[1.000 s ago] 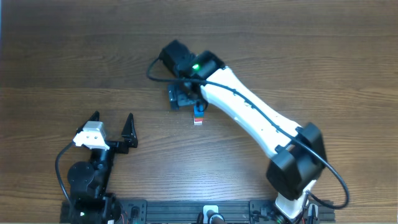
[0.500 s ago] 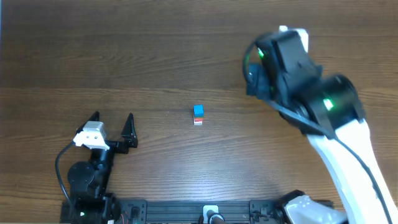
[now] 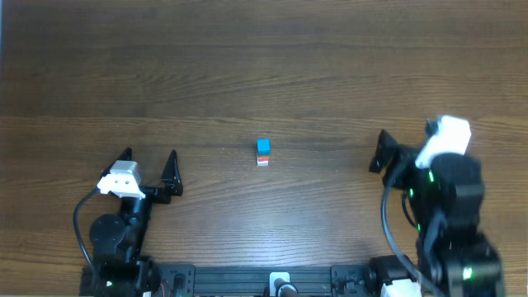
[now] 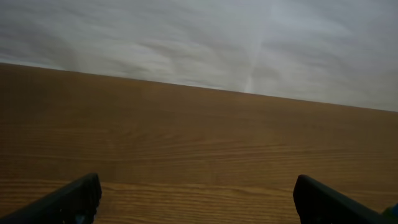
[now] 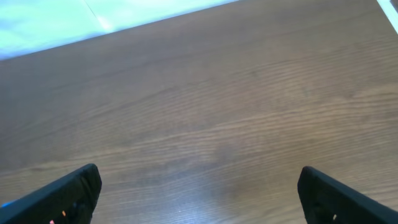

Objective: Stack Cubes

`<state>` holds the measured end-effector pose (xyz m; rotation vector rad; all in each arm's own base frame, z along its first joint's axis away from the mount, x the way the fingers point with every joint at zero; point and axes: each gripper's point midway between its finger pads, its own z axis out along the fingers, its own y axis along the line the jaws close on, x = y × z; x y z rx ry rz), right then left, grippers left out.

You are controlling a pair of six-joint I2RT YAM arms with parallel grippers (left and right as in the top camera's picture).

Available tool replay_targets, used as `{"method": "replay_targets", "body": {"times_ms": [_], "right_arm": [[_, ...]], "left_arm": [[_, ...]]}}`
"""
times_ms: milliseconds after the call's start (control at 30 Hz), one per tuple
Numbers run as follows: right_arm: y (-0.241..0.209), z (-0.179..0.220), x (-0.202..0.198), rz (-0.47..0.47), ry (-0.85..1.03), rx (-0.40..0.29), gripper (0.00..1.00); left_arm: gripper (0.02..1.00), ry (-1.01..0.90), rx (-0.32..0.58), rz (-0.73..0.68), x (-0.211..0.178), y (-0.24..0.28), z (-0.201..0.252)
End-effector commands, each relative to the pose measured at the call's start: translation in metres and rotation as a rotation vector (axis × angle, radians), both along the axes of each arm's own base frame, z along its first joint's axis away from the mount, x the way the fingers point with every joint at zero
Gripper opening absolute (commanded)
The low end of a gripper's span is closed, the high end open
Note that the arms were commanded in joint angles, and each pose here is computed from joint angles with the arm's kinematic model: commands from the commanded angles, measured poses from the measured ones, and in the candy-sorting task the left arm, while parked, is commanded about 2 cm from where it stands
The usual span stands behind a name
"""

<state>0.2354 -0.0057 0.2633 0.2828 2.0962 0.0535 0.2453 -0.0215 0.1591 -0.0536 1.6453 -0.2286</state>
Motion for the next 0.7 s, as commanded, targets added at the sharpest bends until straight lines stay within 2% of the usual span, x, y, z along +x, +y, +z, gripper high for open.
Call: {"method": "replay_targets", "body": {"times_ms": [33, 167, 367, 467, 700], "right_arm": [[0.006, -0.022, -0.014, 0.075, -0.109, 0.015, 0.993], [0.01, -0.038, -0.02, 0.118, -0.217, -0.007, 0.991], [0.011, -0.072, -0.023, 0.134, -0.297, -0.031, 0.993], [0.022, -0.07, -0.017, 0.208, -0.365, -0.046, 0.991], [0.021, -0.079, -0.001, 0.209, -0.446, -0.083, 0.993]], "left_arm": [[0.996, -0.002, 0.011, 0.009, 0.0, 0.002, -0.001], [0.998, -0.002, 0.011, 0.009, 0.0, 0.002, -0.001], [0.998, -0.003, 0.011, 0.009, 0.0, 0.002, -0.001], [0.998, -0.002, 0.011, 0.009, 0.0, 0.002, -0.001], [0.998, -0.002, 0.011, 0.009, 0.0, 0.002, -0.001]]}}
